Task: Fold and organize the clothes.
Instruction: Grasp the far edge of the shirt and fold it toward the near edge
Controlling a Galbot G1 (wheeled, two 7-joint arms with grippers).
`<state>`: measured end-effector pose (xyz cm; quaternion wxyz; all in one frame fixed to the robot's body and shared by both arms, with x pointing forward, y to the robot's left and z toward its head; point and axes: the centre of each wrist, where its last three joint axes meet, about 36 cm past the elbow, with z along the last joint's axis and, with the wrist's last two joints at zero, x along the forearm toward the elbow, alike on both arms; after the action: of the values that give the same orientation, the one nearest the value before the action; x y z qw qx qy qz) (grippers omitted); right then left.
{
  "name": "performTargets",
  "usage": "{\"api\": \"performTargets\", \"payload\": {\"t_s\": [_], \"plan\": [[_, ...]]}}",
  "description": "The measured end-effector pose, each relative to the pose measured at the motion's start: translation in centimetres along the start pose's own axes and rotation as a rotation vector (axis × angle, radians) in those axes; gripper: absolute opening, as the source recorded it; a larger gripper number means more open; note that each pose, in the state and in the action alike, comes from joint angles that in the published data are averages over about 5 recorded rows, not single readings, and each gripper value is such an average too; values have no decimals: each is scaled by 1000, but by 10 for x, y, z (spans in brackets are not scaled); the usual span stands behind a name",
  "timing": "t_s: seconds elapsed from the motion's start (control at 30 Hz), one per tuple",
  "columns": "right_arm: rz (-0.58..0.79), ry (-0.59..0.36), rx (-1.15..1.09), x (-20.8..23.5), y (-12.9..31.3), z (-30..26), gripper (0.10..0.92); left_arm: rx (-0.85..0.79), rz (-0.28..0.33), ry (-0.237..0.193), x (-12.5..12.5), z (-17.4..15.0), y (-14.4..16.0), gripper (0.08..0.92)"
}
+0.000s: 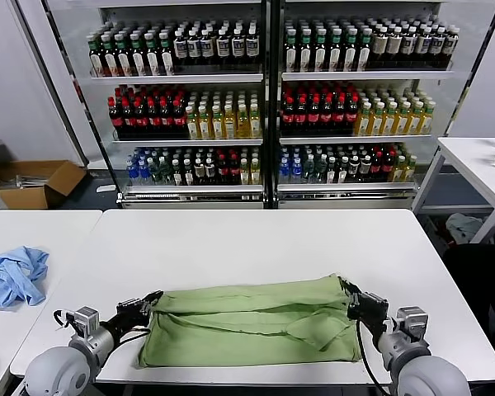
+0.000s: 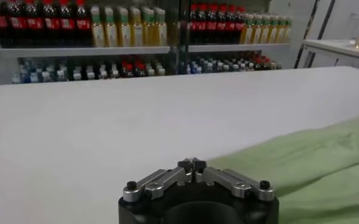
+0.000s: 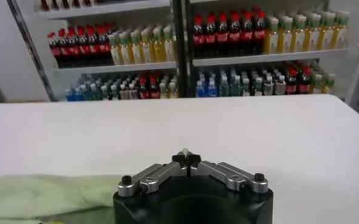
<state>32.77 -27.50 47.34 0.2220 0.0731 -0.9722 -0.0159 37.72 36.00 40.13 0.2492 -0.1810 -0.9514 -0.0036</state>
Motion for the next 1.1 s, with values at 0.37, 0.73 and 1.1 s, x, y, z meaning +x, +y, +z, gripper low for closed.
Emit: {"api": "performTargets", "payload": {"t_s": [0.37, 0.73, 1.1], "plan": [[3, 60, 11, 3, 0, 25, 106, 2, 10, 29, -3, 5, 6, 84], [-4, 38, 22, 7, 7, 31, 246, -18, -18, 36, 5, 4, 4, 197], [19, 33, 27, 5, 12, 36, 567, 25, -129, -20, 17, 1, -32, 518]]}}
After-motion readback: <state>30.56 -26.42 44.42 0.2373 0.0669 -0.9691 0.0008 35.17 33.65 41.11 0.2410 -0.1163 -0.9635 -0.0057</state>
